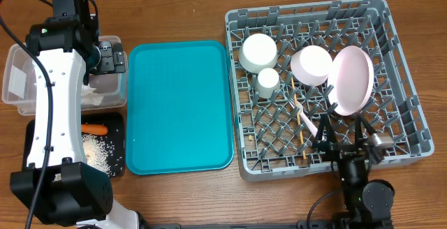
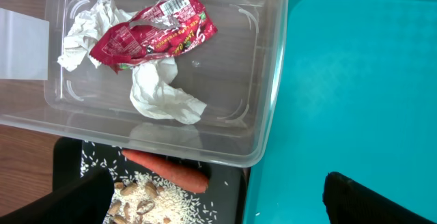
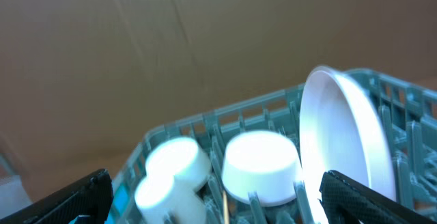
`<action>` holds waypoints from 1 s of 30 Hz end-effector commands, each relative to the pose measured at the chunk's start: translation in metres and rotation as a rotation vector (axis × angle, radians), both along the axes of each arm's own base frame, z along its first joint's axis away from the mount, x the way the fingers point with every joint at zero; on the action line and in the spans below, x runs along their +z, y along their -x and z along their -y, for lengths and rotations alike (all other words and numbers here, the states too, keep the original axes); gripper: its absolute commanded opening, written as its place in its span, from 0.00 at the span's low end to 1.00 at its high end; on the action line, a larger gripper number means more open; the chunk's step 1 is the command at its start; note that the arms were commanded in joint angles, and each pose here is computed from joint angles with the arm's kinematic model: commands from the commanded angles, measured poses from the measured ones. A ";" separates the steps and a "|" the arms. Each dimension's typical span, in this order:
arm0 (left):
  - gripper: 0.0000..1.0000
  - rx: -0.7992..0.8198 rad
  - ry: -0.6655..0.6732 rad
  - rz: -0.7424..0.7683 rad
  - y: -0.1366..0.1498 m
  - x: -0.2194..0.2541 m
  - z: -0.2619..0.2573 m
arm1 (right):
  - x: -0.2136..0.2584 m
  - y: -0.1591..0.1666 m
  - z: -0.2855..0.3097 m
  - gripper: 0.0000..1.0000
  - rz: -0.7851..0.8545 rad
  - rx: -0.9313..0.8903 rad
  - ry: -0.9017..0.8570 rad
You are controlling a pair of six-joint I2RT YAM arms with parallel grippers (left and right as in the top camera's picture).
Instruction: Sort waste into correct bins and load items into the dishwasher
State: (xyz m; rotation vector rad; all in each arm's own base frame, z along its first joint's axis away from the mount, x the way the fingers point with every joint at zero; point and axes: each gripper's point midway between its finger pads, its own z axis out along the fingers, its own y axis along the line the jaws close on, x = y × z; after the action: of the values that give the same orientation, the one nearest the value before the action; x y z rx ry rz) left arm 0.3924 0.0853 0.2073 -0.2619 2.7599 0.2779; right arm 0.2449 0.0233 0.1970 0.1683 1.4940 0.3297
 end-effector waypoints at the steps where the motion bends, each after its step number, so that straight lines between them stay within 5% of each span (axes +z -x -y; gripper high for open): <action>1: 1.00 -0.010 -0.025 0.035 -0.002 0.015 -0.005 | -0.013 0.000 -0.004 1.00 -0.031 0.020 0.103; 10: 1.00 -0.010 -0.025 0.034 -0.002 0.015 -0.005 | -0.027 0.000 -0.007 1.00 -0.060 0.035 0.341; 30: 1.00 -0.010 -0.025 0.035 -0.002 0.015 -0.005 | -0.027 0.000 -0.007 1.00 -0.059 0.033 0.353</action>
State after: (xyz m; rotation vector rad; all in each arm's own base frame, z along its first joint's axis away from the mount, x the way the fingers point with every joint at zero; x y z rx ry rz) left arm 0.3923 0.0853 0.2073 -0.2614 2.7604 0.2780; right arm 0.2445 0.0311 0.1709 -0.1262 1.5968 0.0923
